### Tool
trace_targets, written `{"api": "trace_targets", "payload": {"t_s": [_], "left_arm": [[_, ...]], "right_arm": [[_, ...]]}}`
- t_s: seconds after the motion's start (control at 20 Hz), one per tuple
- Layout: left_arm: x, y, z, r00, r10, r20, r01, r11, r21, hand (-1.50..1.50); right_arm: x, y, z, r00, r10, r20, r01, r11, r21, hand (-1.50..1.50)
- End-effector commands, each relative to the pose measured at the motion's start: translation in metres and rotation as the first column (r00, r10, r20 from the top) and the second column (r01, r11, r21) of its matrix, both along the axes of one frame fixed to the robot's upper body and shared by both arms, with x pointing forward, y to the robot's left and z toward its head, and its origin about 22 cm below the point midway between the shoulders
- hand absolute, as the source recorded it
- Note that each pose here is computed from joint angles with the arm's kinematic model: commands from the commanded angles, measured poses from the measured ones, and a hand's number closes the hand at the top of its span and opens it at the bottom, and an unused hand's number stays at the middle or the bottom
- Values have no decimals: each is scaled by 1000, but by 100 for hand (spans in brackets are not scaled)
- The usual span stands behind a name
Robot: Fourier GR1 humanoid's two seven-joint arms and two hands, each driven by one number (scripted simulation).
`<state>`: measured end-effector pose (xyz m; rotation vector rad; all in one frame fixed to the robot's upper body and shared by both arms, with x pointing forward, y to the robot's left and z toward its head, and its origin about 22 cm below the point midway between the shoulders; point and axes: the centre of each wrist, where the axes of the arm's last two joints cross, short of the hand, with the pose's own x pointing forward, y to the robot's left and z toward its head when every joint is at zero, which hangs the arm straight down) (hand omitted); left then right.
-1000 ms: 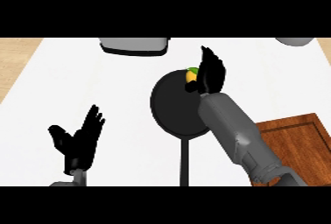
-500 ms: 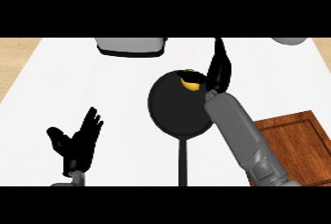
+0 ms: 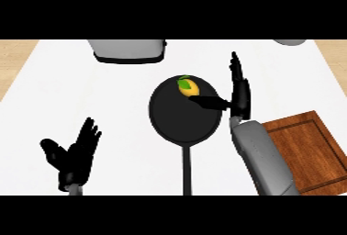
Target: Pick the lemon from the cutting board and place it in the pan
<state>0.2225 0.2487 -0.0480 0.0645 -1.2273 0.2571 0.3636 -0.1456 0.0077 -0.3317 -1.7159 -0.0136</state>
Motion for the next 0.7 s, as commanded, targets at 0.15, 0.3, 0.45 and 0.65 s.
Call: {"api": "trace_targets", "payload": {"t_s": [0.15, 0.3, 0.45, 0.65], "left_arm": [[-2, -15, 23, 1000, 11, -6, -11, 1000, -13, 0], [7, 8, 8, 999, 37, 12, -37, 999, 7, 0], [8, -3, 17, 1000, 8, 5, -8, 1000, -6, 0], [-1, -14, 2, 1000, 12, 6, -11, 1000, -10, 0]], "right_arm": [[-63, -1, -19, 995, 103, 9, -103, 994, 34, -150], [-99, -4, -9, 995, 92, 29, -93, 995, 31, -150], [-99, -2, -13, 998, 61, 4, -61, 998, 15, -150], [-123, 6, -10, 999, 32, 0, -32, 999, 7, -150]]}}
